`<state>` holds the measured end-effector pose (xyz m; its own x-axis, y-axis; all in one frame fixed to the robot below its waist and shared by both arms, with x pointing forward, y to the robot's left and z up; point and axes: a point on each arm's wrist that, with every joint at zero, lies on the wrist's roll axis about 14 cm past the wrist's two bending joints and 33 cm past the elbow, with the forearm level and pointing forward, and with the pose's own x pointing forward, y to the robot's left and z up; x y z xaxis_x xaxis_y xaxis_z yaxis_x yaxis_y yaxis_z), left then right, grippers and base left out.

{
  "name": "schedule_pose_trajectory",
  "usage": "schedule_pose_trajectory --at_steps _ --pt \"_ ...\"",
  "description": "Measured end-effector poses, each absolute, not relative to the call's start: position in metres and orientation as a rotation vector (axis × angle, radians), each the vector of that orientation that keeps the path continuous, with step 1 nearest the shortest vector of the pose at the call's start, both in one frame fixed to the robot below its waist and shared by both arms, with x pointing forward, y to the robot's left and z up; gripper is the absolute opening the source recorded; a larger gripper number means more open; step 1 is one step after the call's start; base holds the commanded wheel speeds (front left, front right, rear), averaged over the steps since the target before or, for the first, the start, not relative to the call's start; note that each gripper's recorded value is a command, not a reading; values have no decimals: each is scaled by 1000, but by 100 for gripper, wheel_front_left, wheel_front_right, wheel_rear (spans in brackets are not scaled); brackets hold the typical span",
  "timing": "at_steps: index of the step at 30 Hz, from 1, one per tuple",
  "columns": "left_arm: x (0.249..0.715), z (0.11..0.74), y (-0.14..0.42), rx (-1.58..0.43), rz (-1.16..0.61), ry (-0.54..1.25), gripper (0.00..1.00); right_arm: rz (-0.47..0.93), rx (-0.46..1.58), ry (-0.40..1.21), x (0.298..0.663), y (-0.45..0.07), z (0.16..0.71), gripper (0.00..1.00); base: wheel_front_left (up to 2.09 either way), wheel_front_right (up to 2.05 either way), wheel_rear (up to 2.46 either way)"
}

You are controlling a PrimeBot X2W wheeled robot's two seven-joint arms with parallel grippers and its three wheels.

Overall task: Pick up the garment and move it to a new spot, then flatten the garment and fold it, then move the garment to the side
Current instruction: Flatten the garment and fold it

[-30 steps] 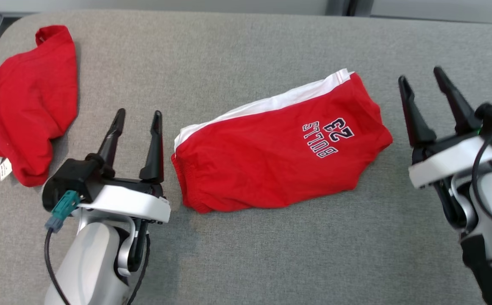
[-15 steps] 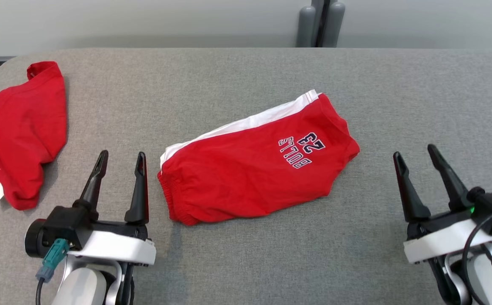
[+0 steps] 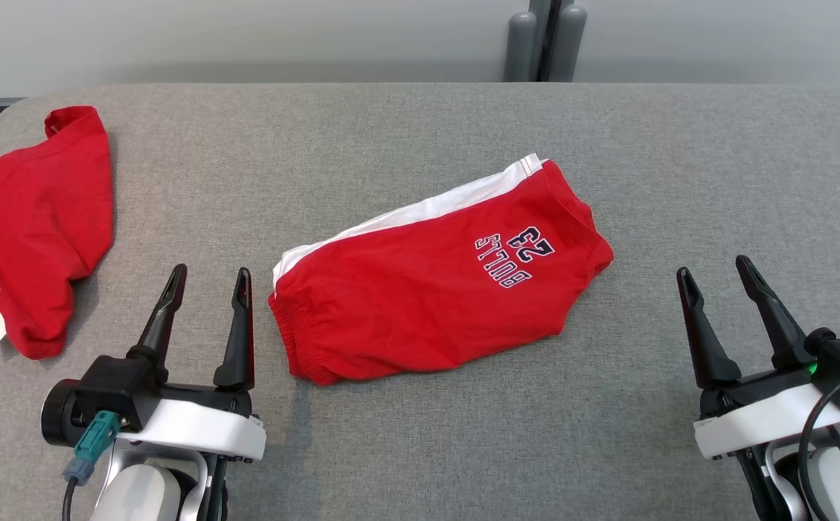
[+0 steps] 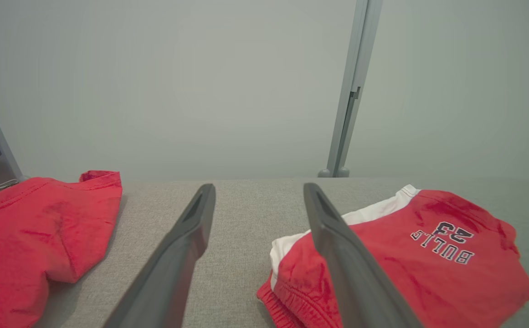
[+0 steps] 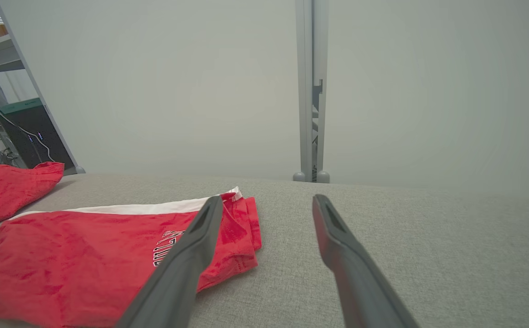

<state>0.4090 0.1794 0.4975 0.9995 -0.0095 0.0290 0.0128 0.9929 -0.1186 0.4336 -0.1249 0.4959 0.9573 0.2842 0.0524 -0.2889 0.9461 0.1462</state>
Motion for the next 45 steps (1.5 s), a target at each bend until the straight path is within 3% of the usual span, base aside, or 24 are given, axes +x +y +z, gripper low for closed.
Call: schedule_pose_trajectory --at_steps 8,16,26,39,40,42,45 --pt "410 492 179 -119 -13 -9 100 298 156 -22 444 -122 494 100 0 0 0" --pt "423 487 174 -122 -26 -2 100 348 160 8 479 -105 483 100 0 0 0" --pt "432 469 176 -124 -17 37 100 452 153 179 506 -63 424 100 0 0 0" --pt "437 456 183 -110 -2 61 100 444 160 338 516 -59 376 100 0 0 0" --pt "437 456 182 -110 -5 60 100 443 163 350 516 -59 374 61 0 0 0" --pt "439 457 181 -108 -10 58 100 446 171 359 515 -58 373 0 0 0 0" --pt "440 458 179 -104 -17 53 100 450 186 367 512 -56 374 0 0 0 0"
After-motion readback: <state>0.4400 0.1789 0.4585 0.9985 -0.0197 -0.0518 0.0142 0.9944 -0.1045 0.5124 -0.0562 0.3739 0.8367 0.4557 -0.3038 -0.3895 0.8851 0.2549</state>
